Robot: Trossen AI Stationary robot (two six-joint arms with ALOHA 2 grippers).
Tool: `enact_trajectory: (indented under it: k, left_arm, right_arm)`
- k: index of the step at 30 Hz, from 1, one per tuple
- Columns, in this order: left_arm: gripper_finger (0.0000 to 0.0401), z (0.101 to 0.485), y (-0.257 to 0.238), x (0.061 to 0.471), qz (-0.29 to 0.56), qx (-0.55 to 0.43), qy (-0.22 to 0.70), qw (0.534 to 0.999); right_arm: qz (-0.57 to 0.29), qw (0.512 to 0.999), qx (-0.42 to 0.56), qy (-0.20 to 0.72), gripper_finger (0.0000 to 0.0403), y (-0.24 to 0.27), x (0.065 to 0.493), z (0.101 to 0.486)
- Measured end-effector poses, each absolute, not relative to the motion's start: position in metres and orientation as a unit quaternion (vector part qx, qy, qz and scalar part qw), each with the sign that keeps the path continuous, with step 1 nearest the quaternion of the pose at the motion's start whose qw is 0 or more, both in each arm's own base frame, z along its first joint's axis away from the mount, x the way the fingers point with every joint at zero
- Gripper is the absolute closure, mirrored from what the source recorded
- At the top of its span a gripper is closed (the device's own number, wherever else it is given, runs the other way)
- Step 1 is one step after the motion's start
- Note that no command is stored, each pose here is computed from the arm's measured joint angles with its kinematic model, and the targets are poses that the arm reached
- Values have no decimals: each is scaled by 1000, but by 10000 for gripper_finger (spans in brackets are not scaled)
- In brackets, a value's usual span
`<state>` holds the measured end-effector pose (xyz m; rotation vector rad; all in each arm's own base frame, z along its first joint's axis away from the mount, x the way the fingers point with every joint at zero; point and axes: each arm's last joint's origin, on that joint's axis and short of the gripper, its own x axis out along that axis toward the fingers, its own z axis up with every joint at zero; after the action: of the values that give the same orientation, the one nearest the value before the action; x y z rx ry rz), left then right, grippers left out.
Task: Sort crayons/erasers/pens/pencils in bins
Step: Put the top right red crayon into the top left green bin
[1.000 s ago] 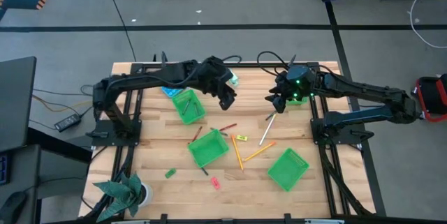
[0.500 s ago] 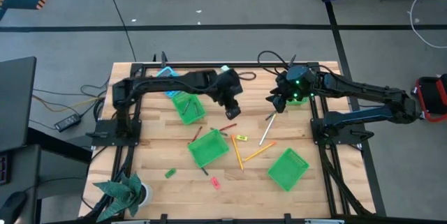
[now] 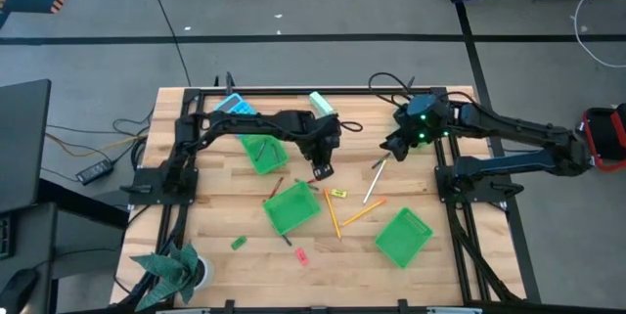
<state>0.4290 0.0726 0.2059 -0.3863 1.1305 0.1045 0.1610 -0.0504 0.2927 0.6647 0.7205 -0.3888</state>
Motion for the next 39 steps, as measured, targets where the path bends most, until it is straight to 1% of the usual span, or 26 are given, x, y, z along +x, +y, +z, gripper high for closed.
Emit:
enact_trajectory:
  k: [4,10,14,20,28,39]
  left_arm:
    - [294,206,63,430,47,-170,535,826]
    - [294,186,41,440,54,-135,551,822]
    - [294,170,32,442,62,-133,572,807]
    - [296,159,29,444,78,-137,580,799]
    - [305,159,36,444,94,-133,576,801]
    - [305,141,38,445,98,-134,595,786]
  right_arm:
    - [-192,868,318,328,192,-49,156,297]
    - [-193,872,316,320,192,-49,155,299]
    - [-193,872,316,320,192,-49,155,299]
    - [-192,874,315,318,192,-49,156,299]
    - [-191,875,310,319,192,-49,156,299]
    - [-188,878,301,321,192,-49,156,299]
